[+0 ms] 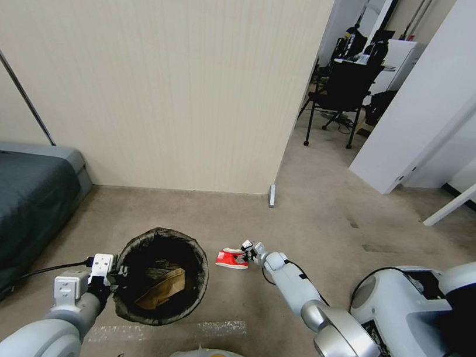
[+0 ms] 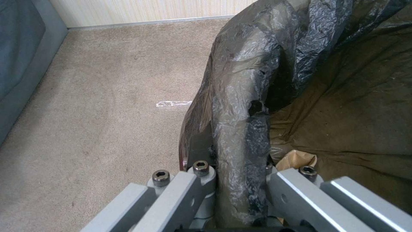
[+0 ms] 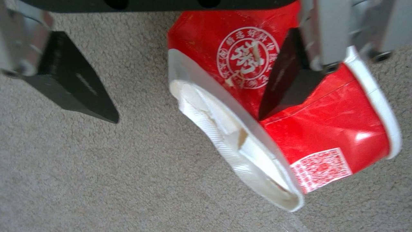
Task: Pick up the trash bin, then pick up the garbage from the floor and place it into the trash bin.
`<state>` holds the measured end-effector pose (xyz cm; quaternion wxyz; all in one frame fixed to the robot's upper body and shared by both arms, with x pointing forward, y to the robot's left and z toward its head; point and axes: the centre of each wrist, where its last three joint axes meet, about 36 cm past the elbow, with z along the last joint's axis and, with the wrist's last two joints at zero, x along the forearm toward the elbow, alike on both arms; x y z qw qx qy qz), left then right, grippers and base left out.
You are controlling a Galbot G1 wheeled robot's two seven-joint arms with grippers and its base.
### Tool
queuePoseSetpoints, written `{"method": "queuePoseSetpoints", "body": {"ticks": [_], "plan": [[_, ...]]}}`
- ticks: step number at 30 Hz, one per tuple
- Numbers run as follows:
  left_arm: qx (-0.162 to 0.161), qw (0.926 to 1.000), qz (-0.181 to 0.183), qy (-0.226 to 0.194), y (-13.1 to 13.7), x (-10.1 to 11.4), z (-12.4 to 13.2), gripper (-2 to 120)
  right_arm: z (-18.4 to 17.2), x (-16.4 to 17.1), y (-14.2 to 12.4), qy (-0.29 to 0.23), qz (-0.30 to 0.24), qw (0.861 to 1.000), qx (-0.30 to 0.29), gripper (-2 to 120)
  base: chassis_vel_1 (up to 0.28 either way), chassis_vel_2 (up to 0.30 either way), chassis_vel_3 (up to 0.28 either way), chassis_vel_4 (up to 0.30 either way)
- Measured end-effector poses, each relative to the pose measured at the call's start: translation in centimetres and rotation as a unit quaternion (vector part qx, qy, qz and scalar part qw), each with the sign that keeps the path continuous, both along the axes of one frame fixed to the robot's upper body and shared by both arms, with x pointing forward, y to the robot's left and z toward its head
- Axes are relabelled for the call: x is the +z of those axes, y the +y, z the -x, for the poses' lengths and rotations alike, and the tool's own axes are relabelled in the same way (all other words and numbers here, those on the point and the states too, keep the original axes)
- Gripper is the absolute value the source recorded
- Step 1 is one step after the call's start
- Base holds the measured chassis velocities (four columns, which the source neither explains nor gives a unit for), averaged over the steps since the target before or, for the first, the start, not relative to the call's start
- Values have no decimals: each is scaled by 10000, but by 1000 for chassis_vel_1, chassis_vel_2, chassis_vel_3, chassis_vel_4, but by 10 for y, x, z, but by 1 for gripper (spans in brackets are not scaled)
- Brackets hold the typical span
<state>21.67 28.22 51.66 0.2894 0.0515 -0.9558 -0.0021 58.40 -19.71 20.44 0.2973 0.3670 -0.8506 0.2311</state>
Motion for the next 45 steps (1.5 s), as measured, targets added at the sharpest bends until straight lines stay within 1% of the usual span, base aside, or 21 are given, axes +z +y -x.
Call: {"method": "queuePoseSetpoints", "body": {"ticks": [1,2,4,5,7,8,9,11,12,16,20,21,31,35,36,38,40,41,43,44,45], "plan": [[0,10000,4,-2,0,0,0,2,0,0,1,-3,-1,10000,12,74,0,0,0,0],[0,10000,4,-2,0,0,0,2,0,0,1,-3,-1,10000,12,74,0,0,0,0],[-6,10000,4,-18,0,0,0,2,-1,-1,3,12,-12,10000,22,60,0,0,0,0],[-6,10000,4,-18,0,0,0,2,-1,-1,3,12,-12,10000,22,60,0,0,0,0],[-31,10000,-4,-40,0,0,-1,2,-1,-4,4,52,-28,10000,-20,52,0,0,0,0],[-46,10000,1,-46,0,0,-1,2,-2,-5,5,67,-42,10000,-61,44,0,0,0,0],[-46,10000,1,-46,0,0,-1,2,-2,-5,5,67,-42,10000,-61,44,0,0,0,0],[-54,10000,2,-49,0,1,-1,2,-2,-6,4,60,-37,10000,-68,37,0,0,0,0],[-54,10000,2,-49,0,1,-1,2,-2,-6,4,60,-37,10000,-68,37,0,0,0,0],[-83,9999,15,-77,-1,1,-2,2,-2,-5,3,32,-32,9999,-115,15,0,0,0,0],[-98,9999,6,-78,-1,1,-2,2,-2,-6,4,39,-49,9999,-157,9,0,0,0,0],[-106,9999,-5,-75,0,1,-2,2,-3,-6,5,51,-61,9998,-184,2,0,0,0,0],[-116,9999,-22,-77,0,1,-1,2,-1,-6,5,23,-122,9995,-281,0,0,0,0,0],[-117,9999,-33,-80,1,1,-1,2,-1,-3,7,-102,-224,9988,-416,0,0,0,0,0],[-122,9999,-36,-84,1,1,-2,2,-1,5,5,-239,-323,9975,-581,0,0,0,0,0],[-128,9999,-37,-87,1,2,-2,2,0,10,4,-310,-378,9966,-667,0,0,0,0,0],[-154,9998,-34,-102,1,2,-3,2,3,31,4,-510,-599,9926,-925,0,0,0,0,0],[-154,9998,-34,-102,1,2,-3,2,3,31,4,-510,-599,9926,-925,0,0,0,0,0],[-173,9998,-33,-114,1,3,-4,2,4,45,3,-644,-720,9901,-1016,0,0,0,0,0],[-195,9997,-36,-133,2,4,-5,2,6,65,1,-855,-893,9861,-1106,0,0,0,0,0],[-195,9997,-36,-133,2,4,-5,2,6,65,1,-855,-893,9861,-1106,0,0,0,0,0]]}}
